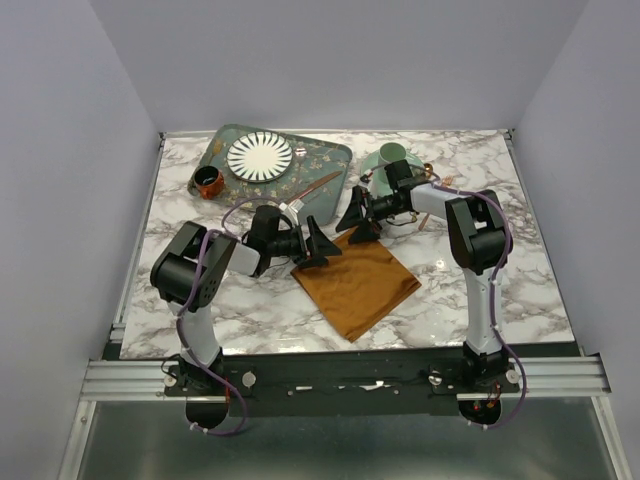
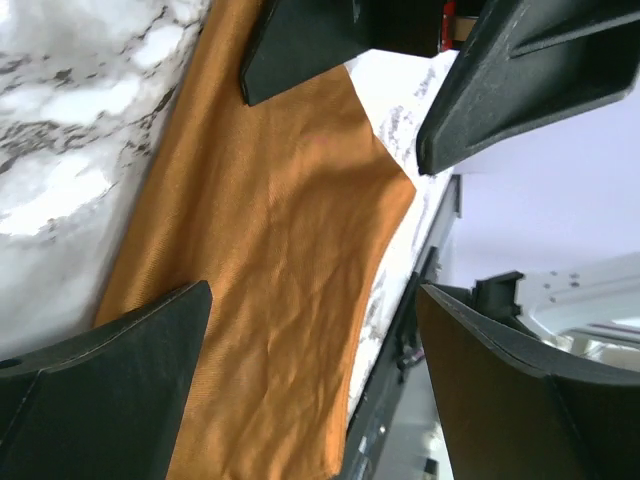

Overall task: Fold the napkin into a case and place the utensils inside
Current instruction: Smooth out the square-folded napkin at the center of the board.

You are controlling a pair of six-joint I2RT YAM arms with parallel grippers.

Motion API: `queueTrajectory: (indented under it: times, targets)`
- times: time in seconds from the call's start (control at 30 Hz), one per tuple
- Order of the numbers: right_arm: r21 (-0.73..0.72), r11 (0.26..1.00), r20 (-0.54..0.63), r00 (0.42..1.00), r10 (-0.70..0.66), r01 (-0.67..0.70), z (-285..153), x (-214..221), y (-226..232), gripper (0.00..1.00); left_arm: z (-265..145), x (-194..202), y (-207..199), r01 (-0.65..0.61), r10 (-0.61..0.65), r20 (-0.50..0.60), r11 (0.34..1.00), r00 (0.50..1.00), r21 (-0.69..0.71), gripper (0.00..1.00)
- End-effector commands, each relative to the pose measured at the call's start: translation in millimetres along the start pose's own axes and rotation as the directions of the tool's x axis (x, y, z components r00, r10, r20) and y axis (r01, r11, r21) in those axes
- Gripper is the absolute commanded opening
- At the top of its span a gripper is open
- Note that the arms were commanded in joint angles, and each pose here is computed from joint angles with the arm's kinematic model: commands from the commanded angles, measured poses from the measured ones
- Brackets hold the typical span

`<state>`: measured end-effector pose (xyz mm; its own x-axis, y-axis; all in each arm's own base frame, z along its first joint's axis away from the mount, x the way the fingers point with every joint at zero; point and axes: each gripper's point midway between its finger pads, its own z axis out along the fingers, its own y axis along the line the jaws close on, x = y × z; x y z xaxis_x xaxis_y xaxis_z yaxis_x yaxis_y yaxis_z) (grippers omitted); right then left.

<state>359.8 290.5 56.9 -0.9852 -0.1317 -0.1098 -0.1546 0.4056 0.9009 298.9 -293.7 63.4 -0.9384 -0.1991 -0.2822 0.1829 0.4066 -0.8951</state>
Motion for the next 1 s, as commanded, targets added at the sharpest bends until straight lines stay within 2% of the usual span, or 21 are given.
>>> queueTrajectory:
  times: [0.0, 0.37, 0.43, 0.57, 0.67, 0.77, 0.97]
  targets:
    - [0.049, 0.998, 0.003, 1.000, 0.024, -0.025, 9, 1, -28, 1.00, -11, 6, 17, 0.069, -0.069, -0.010, 0.997, 0.998, 0.018, 0.99]
    - [0.062, 0.998, 0.001, 1.000, 0.017, -0.017, 10, 2, -34, 1.00, -41, 28, 32, 0.155, -0.155, -0.014, 0.988, 0.988, -0.014, 0.99]
    - [0.030, 1.000, -0.005, 1.000, 0.001, -0.001, 10, 0, -21, 1.00, -38, 23, 29, 0.143, -0.143, -0.010, 0.990, 0.990, 0.004, 0.99]
    - [-0.059, 0.992, 0.015, 0.994, -0.108, 0.109, 9, 0, 36, 1.00, -36, 20, 28, 0.145, -0.145, -0.010, 0.989, 0.989, 0.010, 0.99]
    - [-0.103, 0.989, 0.012, 0.995, -0.103, 0.103, 17, 3, 60, 1.00, -36, 24, 30, 0.153, -0.153, -0.015, 0.988, 0.988, 0.002, 0.99]
    - [-0.127, 0.989, -0.004, 0.997, -0.071, 0.070, 27, 2, 62, 1.00, -36, 26, 34, 0.154, -0.154, -0.011, 0.988, 0.988, -0.009, 0.99]
    - [-0.105, 0.994, -0.032, 0.999, 0.005, -0.008, 42, 1, 27, 1.00, -36, 26, 37, 0.162, -0.162, -0.005, 0.987, 0.987, -0.022, 0.99]
